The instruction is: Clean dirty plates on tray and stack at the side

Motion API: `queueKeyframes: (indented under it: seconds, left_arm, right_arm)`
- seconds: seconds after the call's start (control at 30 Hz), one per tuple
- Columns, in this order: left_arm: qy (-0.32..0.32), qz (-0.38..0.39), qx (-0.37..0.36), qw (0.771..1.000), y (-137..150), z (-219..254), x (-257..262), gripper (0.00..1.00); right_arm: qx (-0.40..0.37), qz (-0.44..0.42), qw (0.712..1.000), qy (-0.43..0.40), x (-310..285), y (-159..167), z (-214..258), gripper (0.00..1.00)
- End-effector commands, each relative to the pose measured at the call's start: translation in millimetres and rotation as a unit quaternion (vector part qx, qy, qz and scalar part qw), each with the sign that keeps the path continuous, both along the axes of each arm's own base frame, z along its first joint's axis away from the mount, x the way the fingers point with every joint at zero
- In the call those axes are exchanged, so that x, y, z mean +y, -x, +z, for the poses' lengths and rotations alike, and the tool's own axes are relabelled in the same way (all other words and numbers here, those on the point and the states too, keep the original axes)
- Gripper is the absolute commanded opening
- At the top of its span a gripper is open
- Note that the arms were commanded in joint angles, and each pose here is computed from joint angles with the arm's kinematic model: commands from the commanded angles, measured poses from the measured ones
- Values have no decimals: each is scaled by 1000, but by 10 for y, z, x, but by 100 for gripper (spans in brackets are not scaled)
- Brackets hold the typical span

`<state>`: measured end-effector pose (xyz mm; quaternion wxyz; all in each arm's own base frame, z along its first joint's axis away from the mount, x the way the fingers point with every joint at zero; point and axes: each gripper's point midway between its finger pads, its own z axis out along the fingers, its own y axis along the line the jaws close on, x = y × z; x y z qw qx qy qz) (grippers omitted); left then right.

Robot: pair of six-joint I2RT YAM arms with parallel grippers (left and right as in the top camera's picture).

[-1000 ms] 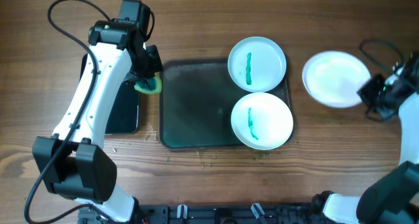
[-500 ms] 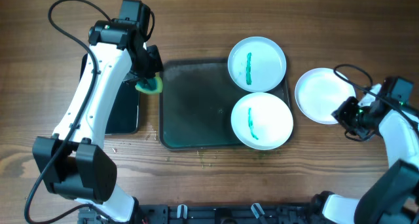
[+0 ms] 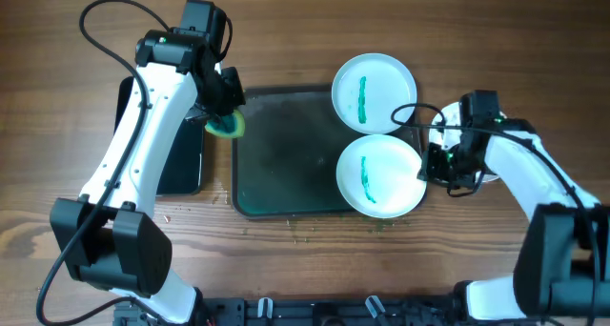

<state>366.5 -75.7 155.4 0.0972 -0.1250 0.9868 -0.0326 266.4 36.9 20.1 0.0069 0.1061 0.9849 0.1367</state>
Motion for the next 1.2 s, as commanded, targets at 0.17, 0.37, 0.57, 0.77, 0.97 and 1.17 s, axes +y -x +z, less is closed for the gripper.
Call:
queueKeyframes:
  seconds: [0.17,0.37,0.57,0.77,0.97,1.17]
  left_arm:
    - [8,2,-5,1000,-11,39,-29,4]
    - [8,2,-5,1000,-11,39,-29,4]
    - [8,2,-5,1000,-11,39,-29,4]
    - [8,2,-5,1000,-10,39,-30,4]
    - [10,-4,5,1000,44,-5,-90,4]
    - [61,-41,28,997,236,-598,-555,4]
  right_arm:
    - [7,16,1000,11,-20,20,-94,5]
    - [-2,30,1000,7,80,93,232,4]
    - [-84,35,996,-26,1012,-86,602,4]
    - [-133,41,989,-47,1792,-487,453,4]
    - [-80,17,996,-28,1933,-620,-62,4]
    - [-39,26,995,-83,1992,-598,-212,4]
